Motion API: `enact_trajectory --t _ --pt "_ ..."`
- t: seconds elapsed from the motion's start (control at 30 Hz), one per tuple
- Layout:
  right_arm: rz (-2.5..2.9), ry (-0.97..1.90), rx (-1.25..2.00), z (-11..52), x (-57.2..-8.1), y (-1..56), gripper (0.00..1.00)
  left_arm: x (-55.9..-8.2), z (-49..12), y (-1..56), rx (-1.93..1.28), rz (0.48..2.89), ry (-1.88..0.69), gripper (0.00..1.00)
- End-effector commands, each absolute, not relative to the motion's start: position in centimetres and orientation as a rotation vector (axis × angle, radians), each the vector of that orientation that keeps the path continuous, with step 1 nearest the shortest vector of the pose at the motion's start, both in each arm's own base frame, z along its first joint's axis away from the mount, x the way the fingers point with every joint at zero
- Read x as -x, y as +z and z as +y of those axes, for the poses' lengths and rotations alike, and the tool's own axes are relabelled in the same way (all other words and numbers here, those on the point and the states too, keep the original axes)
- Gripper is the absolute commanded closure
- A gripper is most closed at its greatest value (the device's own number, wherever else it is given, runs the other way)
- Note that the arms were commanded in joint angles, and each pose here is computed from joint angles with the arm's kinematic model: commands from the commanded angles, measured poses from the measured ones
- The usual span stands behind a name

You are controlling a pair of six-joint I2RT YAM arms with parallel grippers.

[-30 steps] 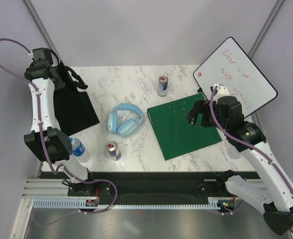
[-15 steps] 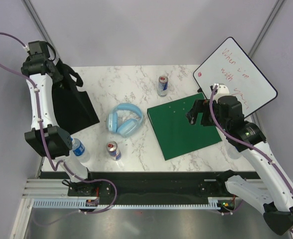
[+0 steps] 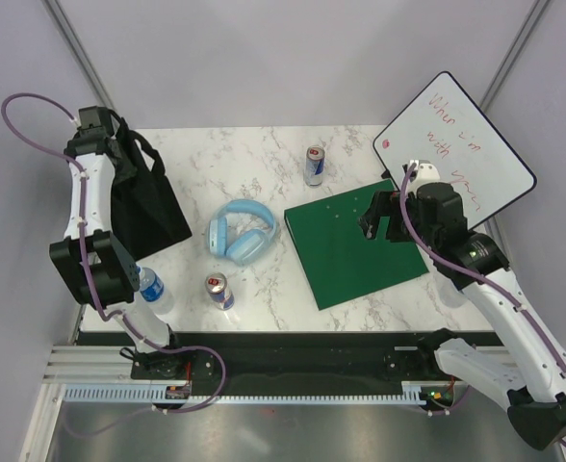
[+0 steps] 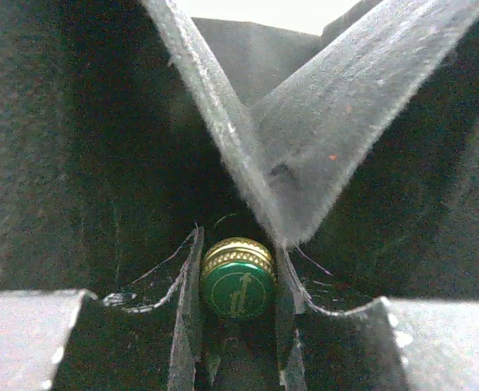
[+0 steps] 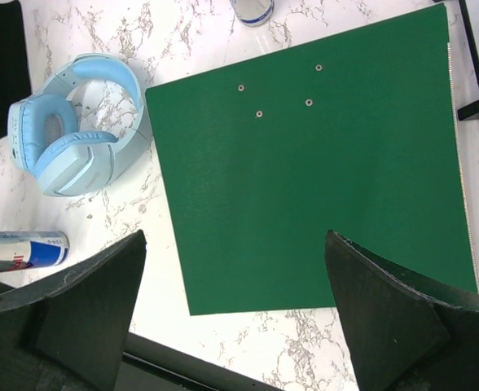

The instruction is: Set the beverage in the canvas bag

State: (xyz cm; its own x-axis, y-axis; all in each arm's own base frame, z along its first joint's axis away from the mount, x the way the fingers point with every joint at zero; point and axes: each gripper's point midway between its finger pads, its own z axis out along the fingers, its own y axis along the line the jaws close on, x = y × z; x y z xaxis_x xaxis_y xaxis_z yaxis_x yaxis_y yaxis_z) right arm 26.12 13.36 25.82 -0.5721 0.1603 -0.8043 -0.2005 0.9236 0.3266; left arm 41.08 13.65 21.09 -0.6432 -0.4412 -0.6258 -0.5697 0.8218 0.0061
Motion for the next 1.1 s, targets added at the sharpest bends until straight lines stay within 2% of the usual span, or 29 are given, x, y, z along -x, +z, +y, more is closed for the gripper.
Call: enact_trajectory --t 0.0,0.27,0.4,0.53,0.7,0.8,1.07 --pt "2.093 0.465 0.010 13.0 -26.6 26.9 0.02 -42.7 13.9 22.5 0.743 2.234 0.220 0.98" --pt "2.099 0.445 -0.004 12.5 -26.2 27.5 0.02 -43.1 13.8 20.0 0.729 2.289 0.216 0.98" --pt "2.088 0.421 -0.024 11.9 -26.1 27.6 0.02 -43.0 13.5 19.2 0.728 2.304 0.202 0.90" --pt "2.089 0.416 -0.031 11.8 -26.0 27.5 0.02 -43.0 13.2 18.1 0.726 2.315 0.181 0.89" --pt "2.073 0.415 -0.028 11.7 -25.8 28.1 0.02 -42.7 13.3 17.2 0.717 2.339 0.198 0.70" --pt "2.073 0.414 -0.024 11.7 -25.8 28.3 0.02 -42.4 13.7 17.1 0.720 2.341 0.231 0.65" --pt "2.065 0.428 -0.041 11.7 -25.8 28.9 0.02 -42.2 13.6 16.1 0.725 2.366 0.222 0.58"
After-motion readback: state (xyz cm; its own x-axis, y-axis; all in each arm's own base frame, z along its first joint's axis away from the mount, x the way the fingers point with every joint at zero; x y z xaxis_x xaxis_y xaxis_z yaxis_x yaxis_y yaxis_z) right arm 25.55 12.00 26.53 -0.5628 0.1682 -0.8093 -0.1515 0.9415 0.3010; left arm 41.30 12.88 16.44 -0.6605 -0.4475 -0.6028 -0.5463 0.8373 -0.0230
